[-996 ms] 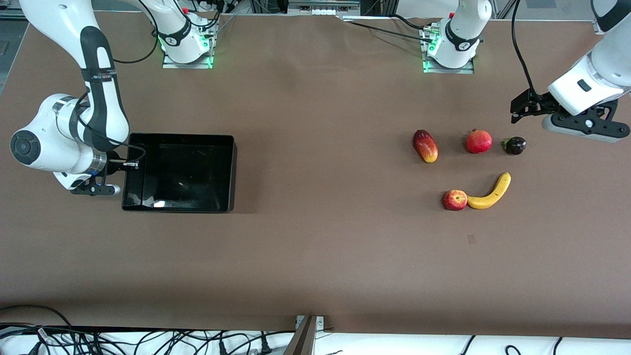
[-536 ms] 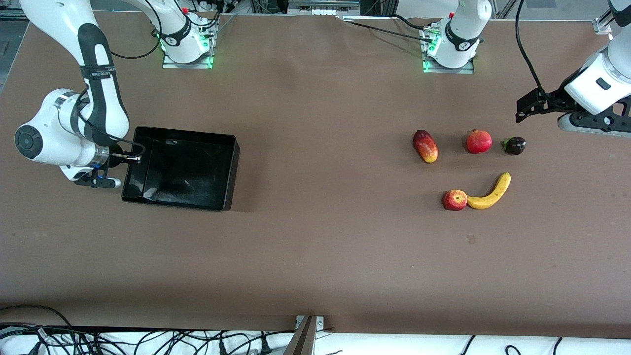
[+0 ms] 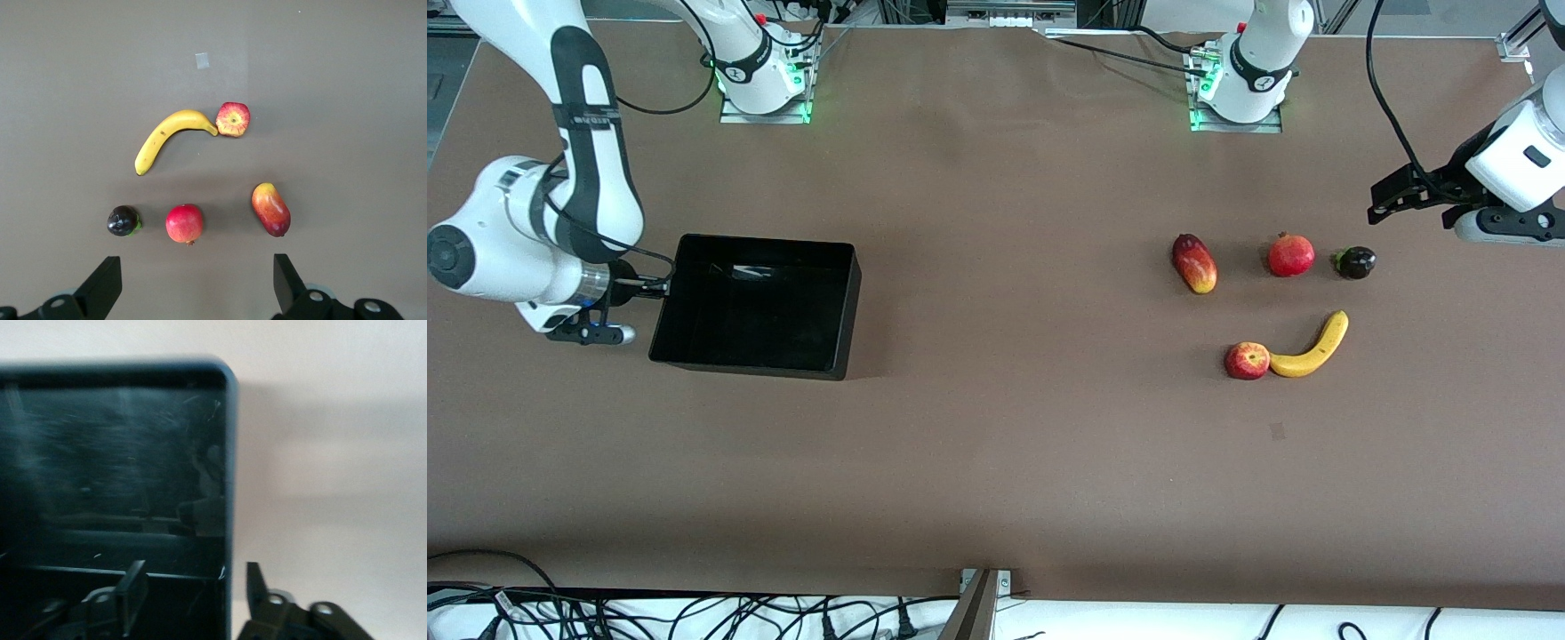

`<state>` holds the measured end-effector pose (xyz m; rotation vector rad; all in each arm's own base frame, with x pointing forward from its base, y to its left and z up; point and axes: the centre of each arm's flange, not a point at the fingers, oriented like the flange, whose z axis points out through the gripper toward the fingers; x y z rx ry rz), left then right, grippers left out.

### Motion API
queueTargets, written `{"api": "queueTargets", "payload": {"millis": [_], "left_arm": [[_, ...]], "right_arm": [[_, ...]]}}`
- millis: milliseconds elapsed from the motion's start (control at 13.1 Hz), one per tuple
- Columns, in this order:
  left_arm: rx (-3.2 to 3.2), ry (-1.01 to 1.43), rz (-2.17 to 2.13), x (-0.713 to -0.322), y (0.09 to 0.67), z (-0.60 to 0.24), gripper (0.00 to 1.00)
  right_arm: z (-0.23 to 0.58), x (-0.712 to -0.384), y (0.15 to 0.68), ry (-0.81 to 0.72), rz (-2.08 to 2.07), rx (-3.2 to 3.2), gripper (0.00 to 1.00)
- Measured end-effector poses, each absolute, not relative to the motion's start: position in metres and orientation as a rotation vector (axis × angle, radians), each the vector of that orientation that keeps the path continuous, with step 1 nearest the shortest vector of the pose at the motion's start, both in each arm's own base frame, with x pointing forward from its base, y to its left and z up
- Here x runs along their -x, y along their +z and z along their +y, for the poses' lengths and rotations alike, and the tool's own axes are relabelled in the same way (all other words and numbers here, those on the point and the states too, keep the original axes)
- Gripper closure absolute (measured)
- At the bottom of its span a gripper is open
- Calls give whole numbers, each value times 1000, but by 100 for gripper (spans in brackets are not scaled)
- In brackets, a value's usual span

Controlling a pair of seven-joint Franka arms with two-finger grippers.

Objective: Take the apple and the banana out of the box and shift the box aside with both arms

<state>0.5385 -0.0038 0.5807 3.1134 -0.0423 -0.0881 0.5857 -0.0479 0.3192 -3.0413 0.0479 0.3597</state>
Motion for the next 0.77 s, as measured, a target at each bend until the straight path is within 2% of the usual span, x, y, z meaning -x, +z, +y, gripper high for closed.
{"api": "queueTargets", "payload": {"millis": [153, 306, 536, 766], "left_arm": [[-3114, -68, -42, -539, 587, -4, 0], [-3115, -28, -41, -541, 599, -3, 0], [-3115, -28, -48, -542, 600, -5, 0], [-3113, -49, -50, -544, 596, -6, 0]], "right_arm": [[-31, -613, 395, 317, -68, 3079, 1], [-12, -622, 464, 320, -164, 3111, 0], [-3, -612, 539, 392, -209, 3139, 0], [-1, -607, 564, 407, -221, 3166, 0]]}}
